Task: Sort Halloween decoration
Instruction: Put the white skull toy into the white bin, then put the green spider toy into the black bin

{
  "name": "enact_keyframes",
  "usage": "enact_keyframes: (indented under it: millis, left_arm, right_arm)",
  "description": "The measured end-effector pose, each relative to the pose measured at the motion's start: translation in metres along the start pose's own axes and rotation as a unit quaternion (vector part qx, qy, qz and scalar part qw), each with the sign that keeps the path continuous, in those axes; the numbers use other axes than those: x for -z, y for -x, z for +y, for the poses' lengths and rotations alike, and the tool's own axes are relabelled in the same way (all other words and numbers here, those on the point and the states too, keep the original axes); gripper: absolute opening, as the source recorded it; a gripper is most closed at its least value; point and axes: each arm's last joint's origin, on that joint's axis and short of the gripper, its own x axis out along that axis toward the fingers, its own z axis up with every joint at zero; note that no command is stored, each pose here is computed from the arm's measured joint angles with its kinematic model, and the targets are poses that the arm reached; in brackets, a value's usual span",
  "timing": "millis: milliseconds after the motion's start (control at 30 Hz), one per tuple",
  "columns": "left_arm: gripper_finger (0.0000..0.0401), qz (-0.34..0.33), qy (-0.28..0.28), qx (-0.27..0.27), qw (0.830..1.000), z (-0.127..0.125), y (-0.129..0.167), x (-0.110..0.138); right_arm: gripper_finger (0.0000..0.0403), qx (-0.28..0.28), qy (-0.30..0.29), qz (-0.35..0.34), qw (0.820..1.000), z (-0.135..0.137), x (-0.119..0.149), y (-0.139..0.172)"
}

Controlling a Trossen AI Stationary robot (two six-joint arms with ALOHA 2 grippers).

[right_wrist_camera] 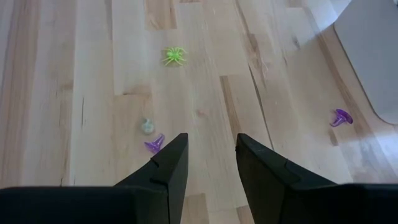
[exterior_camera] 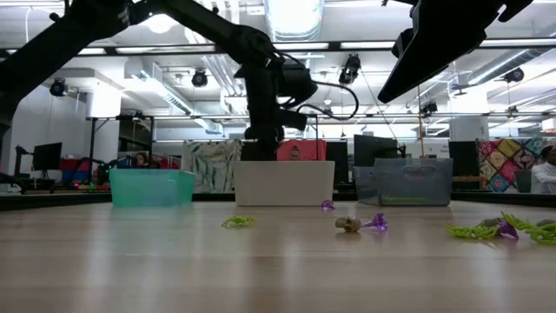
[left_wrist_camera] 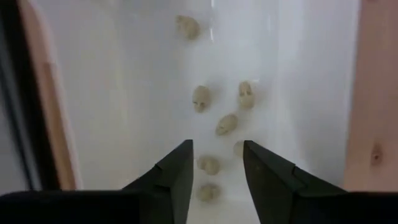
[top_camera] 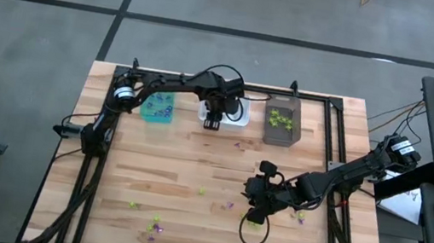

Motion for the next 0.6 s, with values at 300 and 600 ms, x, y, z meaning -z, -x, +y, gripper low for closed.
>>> enact_keyframes:
  millis: [300,600]
  left_arm:
    - [0.0129,-0.1,0.052,0.103,0.988,0.007,0.056,-0.017]
    - [0.0109,-0.167,0.091,0.133,0.973,-0.009,0.112,-0.025]
  right_arm:
    - [0.0127,-0.002,-0.064,0.002,0.998,0.0,0.0,0.0]
    - [0.0128,-0.071,-0.188,0.06,0.978,0.004,0.003,0.001]
